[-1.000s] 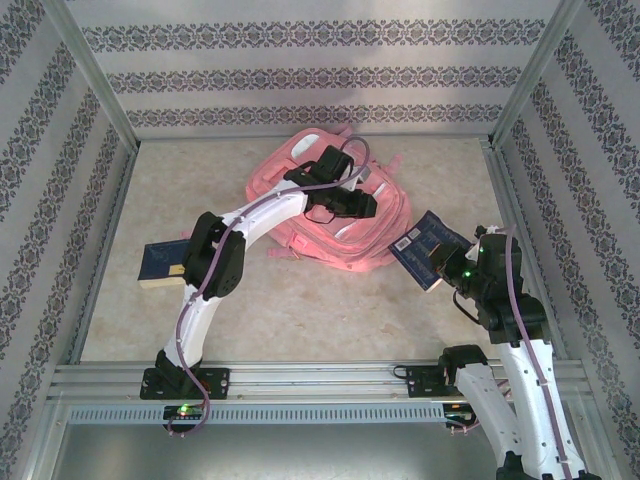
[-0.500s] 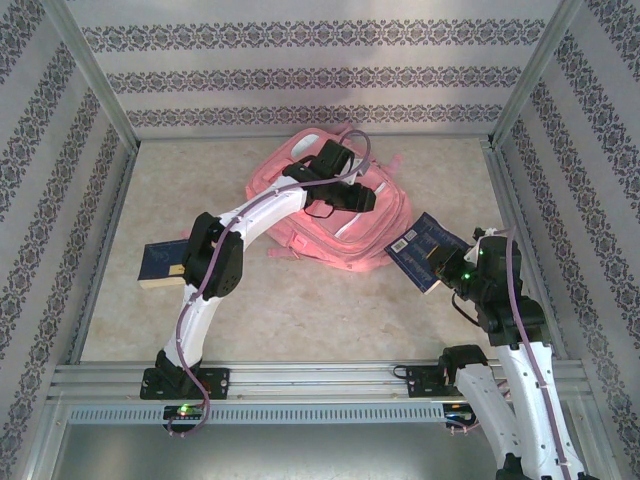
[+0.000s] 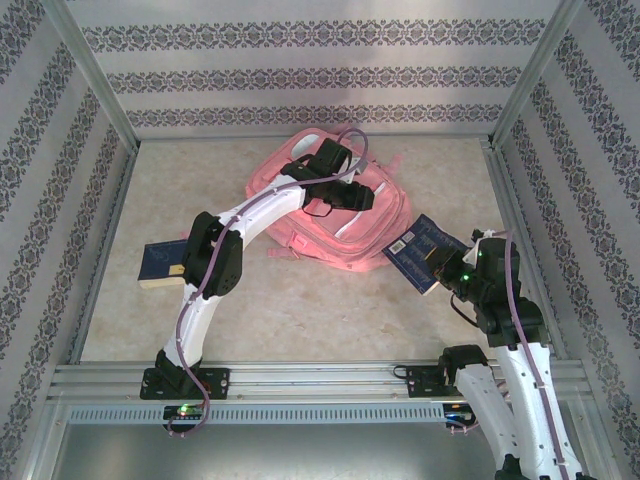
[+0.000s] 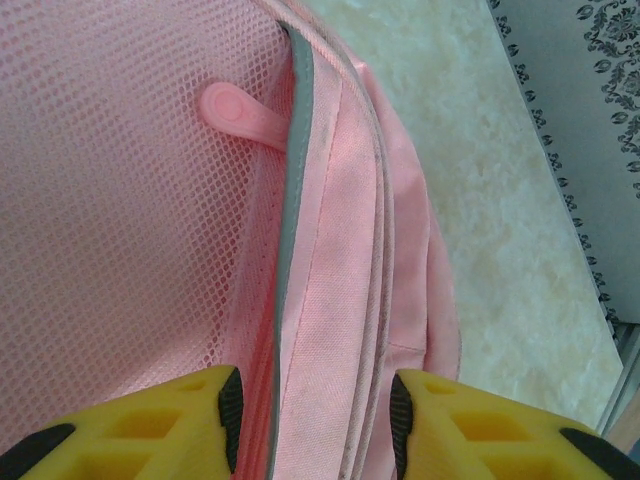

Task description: Pack the student bag

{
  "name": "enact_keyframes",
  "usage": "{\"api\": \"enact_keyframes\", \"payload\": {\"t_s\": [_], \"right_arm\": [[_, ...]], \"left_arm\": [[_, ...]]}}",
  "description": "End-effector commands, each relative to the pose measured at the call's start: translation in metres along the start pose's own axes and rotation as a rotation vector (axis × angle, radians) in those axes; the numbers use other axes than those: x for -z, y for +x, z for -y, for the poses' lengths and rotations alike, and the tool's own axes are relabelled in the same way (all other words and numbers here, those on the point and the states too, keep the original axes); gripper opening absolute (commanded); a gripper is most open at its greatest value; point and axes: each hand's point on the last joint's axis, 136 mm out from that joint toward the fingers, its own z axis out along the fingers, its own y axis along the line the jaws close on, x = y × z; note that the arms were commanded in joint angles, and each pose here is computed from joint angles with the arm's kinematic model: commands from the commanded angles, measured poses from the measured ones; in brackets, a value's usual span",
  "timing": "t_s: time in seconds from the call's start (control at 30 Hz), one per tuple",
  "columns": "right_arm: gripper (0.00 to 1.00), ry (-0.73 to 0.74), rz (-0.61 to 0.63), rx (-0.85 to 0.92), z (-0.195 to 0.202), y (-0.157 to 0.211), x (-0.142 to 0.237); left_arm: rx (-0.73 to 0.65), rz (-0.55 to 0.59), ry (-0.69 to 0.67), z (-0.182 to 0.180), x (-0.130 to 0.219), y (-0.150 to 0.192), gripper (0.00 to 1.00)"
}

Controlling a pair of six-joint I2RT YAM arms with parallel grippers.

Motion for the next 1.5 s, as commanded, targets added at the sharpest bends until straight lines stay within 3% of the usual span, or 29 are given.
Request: {"api": "enact_keyframes", "payload": {"t_s": [0.0,0.47,0.6,0.67,0.9,1.1,1.23,1.47], "right_arm": [[0.0,-0.053,0.033,-0.01,-0.01,-0.007,0.001],[0.0,-0.071,0.024,-0.025,-0.009,-0.005,-0.002],[0.0,-0.064,0.037,-0.019,-0.009,-0.008,-0.001],[0.0,-0.046,0.057,0.0,-0.01,-0.013,0.003],[0.0,0.089,0.161,0.07,0.0,-0.036,0.021],[0.0,0.134,0.165,0.017,0.011,-0.039,0.009],[0.0,0.002,0.121,-0.07,-0.003,-0.036,-0.023],[0.0,-0.432,0.066,-0.198,-0.066,-0.047,-0.07]], "left_arm": [[0.029,-0.045,0.014,-0.006,-0.013,0.013,0.44],[0.048,-0.098,0.019,-0.006,-0.038,0.033,0.43],[0.057,-0.099,0.035,-0.003,-0.039,0.033,0.12],[0.04,-0.079,0.029,0.0,-0.031,0.026,0.0],[0.061,0.066,0.007,0.003,0.037,-0.019,0.0],[0.071,0.148,0.053,0.022,0.086,-0.039,0.0],[0.081,0.163,0.087,0.031,0.105,-0.036,0.0],[0.087,0.159,0.066,0.021,0.122,-0.024,0.0]]}}
